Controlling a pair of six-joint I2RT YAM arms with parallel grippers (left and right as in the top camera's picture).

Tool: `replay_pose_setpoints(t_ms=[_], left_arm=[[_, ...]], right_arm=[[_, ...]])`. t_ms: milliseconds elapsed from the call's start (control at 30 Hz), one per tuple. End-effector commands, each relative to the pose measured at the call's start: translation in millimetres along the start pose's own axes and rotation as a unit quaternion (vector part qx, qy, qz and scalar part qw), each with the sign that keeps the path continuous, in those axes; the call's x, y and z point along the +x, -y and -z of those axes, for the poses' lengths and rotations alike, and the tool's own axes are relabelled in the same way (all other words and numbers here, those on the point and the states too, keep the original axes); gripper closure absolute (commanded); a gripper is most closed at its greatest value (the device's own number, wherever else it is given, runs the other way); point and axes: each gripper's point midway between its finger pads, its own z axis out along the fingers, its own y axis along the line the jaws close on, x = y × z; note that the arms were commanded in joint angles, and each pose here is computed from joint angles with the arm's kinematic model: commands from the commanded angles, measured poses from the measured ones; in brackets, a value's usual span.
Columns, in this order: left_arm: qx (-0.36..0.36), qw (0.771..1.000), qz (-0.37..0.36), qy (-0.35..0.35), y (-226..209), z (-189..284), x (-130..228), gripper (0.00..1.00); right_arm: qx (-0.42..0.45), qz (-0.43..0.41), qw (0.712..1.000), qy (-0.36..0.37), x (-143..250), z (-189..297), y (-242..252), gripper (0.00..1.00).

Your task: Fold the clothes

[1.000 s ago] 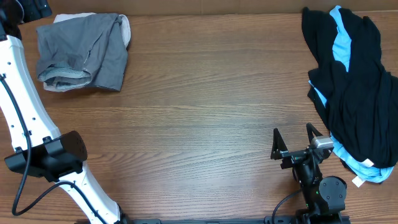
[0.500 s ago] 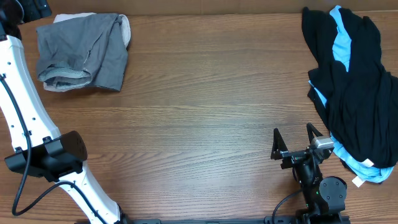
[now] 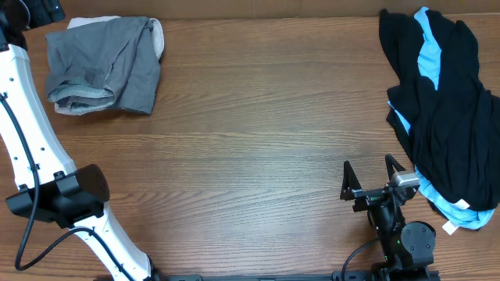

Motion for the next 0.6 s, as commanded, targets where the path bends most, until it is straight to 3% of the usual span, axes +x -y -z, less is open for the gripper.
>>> replay_pose_setpoints(t_ms=[0,333,567], left_arm=[[0.010,1.000,0.002,0.011,12.5,11.3,-5.3,0.00],[0.099,0.990,-0.047,0.087,101.4,122.4,-24.6,0.00],[0.162,0.981,-0.104,0.036,149.4,175.6,46.7,0.00]], right_arm=[[0.006,0.000,1.000,0.004,1.0,0.1,2.6,0.00],[0.006,0.000,1.000,0.004,1.0,0.1,2.6,0.00],[0.006,0.000,1.000,0.004,1.0,0.1,2.6,0.00]])
